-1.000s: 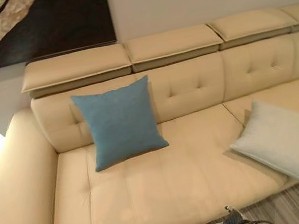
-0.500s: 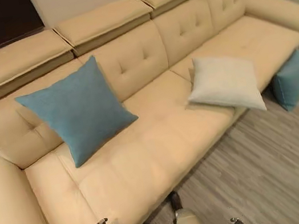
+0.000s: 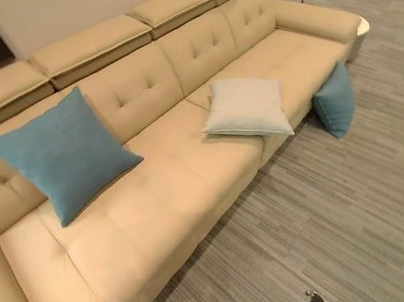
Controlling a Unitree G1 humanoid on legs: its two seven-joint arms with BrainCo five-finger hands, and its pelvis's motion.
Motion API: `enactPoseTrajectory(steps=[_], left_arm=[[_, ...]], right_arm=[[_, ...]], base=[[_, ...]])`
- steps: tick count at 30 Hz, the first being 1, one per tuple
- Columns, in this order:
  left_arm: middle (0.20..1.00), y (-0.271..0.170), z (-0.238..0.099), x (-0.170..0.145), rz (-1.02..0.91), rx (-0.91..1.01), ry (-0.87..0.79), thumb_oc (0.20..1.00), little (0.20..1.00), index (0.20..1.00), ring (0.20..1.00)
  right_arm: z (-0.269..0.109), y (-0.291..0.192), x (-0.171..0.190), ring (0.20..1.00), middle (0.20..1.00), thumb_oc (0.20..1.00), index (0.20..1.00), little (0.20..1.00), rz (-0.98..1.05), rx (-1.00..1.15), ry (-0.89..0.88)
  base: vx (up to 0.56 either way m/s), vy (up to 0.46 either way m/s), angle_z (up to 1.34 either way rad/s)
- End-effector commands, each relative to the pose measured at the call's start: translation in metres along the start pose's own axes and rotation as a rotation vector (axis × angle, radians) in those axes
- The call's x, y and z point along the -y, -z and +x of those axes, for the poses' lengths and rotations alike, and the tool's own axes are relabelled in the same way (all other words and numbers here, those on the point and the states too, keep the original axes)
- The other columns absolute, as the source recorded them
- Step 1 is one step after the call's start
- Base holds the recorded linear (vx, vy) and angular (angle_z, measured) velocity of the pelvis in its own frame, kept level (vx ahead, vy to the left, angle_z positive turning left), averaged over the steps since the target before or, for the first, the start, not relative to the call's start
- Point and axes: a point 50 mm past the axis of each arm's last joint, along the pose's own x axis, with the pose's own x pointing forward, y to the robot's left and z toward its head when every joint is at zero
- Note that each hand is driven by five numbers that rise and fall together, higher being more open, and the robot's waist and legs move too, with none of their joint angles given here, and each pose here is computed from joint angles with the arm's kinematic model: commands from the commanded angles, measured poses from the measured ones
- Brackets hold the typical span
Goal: Pick up all the scattered cushions and arrange them neatly on the sofa.
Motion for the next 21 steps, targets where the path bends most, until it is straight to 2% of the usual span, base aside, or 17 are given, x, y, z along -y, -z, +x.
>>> enactPoseTrajectory(steps=[1, 3, 9, 15, 21], left_arm=[[1.000, -0.016, 0.003, -0.004, -0.043, 0.050, -0.024, 1.000, 1.000, 1.000, 1.000], [1.000, -0.004, 0.001, 0.004, -0.034, -0.001, -0.001, 1.000, 1.000, 1.000, 1.000], [1.000, 0.002, 0.001, 0.002, -0.017, -0.026, -0.012, 1.000, 1.000, 1.000, 1.000], [1.000, -0.005, 0.003, -0.008, -0.026, -0.003, -0.039, 1.000, 1.000, 1.000, 1.000], [1.000, -0.006, 0.003, -0.013, -0.064, -0.002, -0.061, 1.000, 1.000, 1.000, 1.000]], right_arm=[[0.003, -0.012, 0.016, 1.000, 1.000, 1.000, 1.000, 1.000, 0.012, 0.030, 0.061], [0.003, -0.010, 0.016, 1.000, 1.000, 1.000, 1.000, 1.000, 0.009, 0.024, 0.061], [0.003, -0.013, 0.015, 1.000, 1.000, 1.000, 1.000, 1.000, -0.006, 0.027, 0.056], [0.004, -0.020, 0.019, 1.000, 1.000, 1.000, 1.000, 1.000, -0.003, 0.050, 0.071], [0.005, -0.034, 0.025, 1.000, 1.000, 1.000, 1.000, 1.000, -0.043, 0.094, 0.093]], base=[[0.08, 0.053, -1.66], [0.12, 0.132, -1.74], [0.04, 0.126, -1.09], [0.02, 0.061, -0.36], [0.01, -0.076, -0.75]])
